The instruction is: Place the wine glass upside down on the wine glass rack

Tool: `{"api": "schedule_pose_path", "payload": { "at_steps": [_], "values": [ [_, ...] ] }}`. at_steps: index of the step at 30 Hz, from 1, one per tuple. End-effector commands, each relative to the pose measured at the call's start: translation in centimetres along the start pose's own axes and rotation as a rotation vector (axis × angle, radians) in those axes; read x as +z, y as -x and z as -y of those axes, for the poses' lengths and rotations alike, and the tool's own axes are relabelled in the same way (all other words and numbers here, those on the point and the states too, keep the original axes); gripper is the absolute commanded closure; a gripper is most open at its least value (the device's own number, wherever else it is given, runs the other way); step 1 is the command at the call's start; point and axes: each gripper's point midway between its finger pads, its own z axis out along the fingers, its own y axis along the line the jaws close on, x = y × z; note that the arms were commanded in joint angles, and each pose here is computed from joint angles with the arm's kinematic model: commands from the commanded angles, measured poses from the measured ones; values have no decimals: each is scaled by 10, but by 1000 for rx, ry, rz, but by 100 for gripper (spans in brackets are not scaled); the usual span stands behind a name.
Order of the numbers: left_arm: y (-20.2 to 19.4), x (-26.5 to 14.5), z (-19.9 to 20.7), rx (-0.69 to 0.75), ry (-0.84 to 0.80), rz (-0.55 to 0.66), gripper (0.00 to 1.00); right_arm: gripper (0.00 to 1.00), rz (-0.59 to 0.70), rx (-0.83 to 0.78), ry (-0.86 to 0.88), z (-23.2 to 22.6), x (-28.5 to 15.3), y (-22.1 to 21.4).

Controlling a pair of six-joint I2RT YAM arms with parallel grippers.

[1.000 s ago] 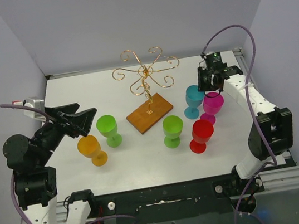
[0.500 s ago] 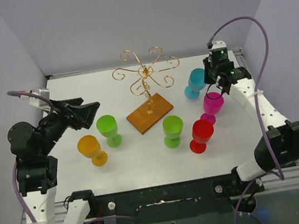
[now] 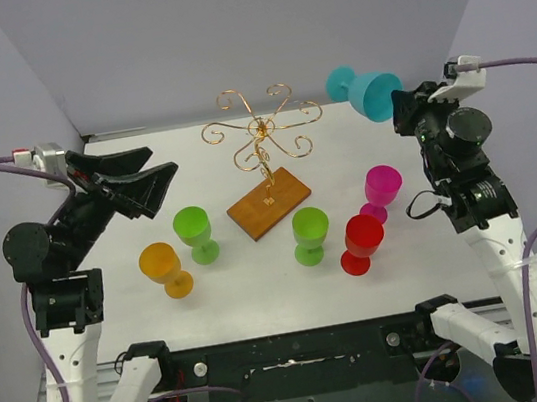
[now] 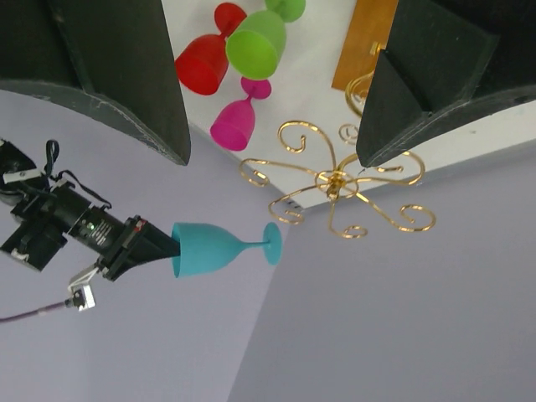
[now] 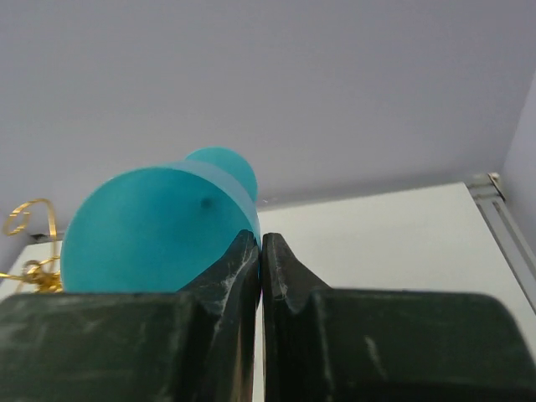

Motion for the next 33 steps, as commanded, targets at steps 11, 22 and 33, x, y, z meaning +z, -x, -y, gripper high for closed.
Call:
{"api": "schedule_pose_path", "payload": {
  "at_steps": [11,22,33],
  "values": [
    [46,49,21,-318,-274,173,24,100,423,144,485,-92,-60,111],
    [28,111,1,-744,-165,217,29,100,550,216,593,-155,-54,124],
    [29,98,-4,-871,-128,268,33,100,546,202,663,-242,-52,99]
  ]
}}
